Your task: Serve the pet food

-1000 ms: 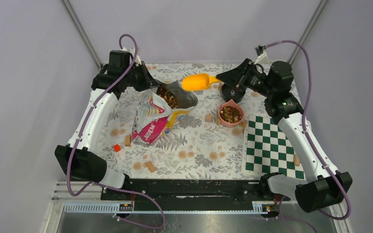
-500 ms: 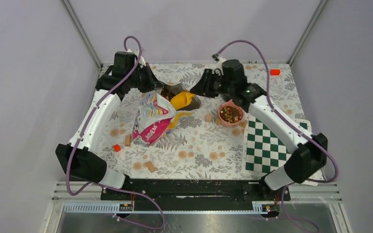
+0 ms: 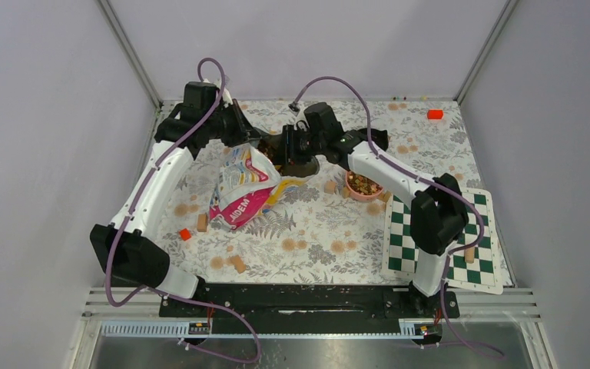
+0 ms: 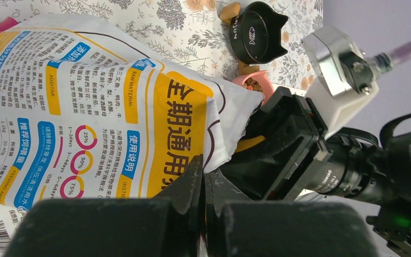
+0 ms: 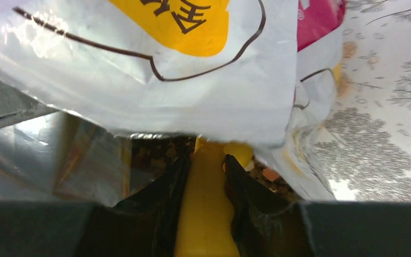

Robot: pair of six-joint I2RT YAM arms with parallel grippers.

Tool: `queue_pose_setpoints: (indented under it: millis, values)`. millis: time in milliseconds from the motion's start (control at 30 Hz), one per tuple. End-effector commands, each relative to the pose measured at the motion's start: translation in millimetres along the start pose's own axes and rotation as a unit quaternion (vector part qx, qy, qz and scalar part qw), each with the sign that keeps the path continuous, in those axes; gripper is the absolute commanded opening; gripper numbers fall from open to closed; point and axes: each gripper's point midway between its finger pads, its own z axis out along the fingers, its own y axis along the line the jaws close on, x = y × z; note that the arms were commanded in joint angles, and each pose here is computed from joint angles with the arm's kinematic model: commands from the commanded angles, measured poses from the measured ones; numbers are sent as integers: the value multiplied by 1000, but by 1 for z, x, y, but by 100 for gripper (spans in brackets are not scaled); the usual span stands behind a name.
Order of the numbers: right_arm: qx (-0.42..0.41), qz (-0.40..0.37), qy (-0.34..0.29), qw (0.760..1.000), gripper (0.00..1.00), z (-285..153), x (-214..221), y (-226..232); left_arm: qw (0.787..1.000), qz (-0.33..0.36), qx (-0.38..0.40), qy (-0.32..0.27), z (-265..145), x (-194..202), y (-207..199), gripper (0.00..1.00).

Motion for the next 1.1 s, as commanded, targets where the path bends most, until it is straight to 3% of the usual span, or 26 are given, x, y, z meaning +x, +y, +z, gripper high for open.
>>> queue_pose_setpoints:
  millis: [0, 133, 300, 700, 1067]
  values:
    - [-141, 52, 9, 989, 0, 3, -8, 51, 997, 16, 60, -47, -5, -26, -34, 0]
    - [-207, 110, -5, 972, 0, -16, -24, 67, 997, 23, 53, -54, -7, -31, -33, 0]
    - [-226, 149, -45, 962, 0, -51, -51, 66, 997, 33, 45, -60, -12, -36, -32, 0]
    - [-167, 170, -171, 956, 0, -144, -96, 32, 995, 49, 18, -83, -31, -50, -19, 0]
    - [-138, 149, -175, 963, 0, -153, -95, 18, 995, 45, 30, -87, -42, -56, -20, 0]
